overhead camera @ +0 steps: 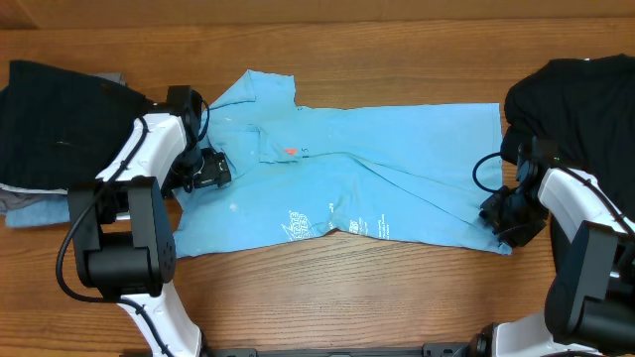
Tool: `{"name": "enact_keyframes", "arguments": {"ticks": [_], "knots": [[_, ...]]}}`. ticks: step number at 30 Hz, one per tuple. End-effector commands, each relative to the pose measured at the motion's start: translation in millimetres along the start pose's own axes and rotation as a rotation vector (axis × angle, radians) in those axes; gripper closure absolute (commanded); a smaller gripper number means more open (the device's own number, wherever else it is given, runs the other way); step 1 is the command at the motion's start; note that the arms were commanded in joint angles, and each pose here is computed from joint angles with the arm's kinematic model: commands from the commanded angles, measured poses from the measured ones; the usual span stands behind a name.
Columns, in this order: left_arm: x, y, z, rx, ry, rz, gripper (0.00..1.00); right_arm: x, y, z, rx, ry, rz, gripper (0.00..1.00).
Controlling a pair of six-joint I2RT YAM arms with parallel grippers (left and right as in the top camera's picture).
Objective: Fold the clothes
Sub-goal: 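Pull the shirt's right edge rightward with the right gripper to flatten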
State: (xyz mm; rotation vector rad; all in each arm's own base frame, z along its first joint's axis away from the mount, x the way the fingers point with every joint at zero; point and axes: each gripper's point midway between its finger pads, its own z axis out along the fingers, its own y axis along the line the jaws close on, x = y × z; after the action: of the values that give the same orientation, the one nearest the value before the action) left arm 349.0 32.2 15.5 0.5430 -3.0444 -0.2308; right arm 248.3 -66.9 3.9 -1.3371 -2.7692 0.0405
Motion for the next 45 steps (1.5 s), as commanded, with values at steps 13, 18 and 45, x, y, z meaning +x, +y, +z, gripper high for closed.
{"name": "enact_keyframes", "arguments": {"ticks": [13,18,45], "knots": [[-7.2,-4.1,-12.4,0.024,-0.036,-0.012,0.00,-29.8,16.4,-49.8,-0.084,-0.150,-0.049,0.96],[-7.2,-4.1,-12.4,0.024,-0.036,-0.012,0.00,-41.5,24.9,-65.1,-0.123,-0.204,-0.048,0.96],[-7.3,-4.1,-12.4,0.025,-0.037,-0.012,0.00,-99.4,66.3,-93.5,-0.230,-0.503,-0.314,0.42]]}}
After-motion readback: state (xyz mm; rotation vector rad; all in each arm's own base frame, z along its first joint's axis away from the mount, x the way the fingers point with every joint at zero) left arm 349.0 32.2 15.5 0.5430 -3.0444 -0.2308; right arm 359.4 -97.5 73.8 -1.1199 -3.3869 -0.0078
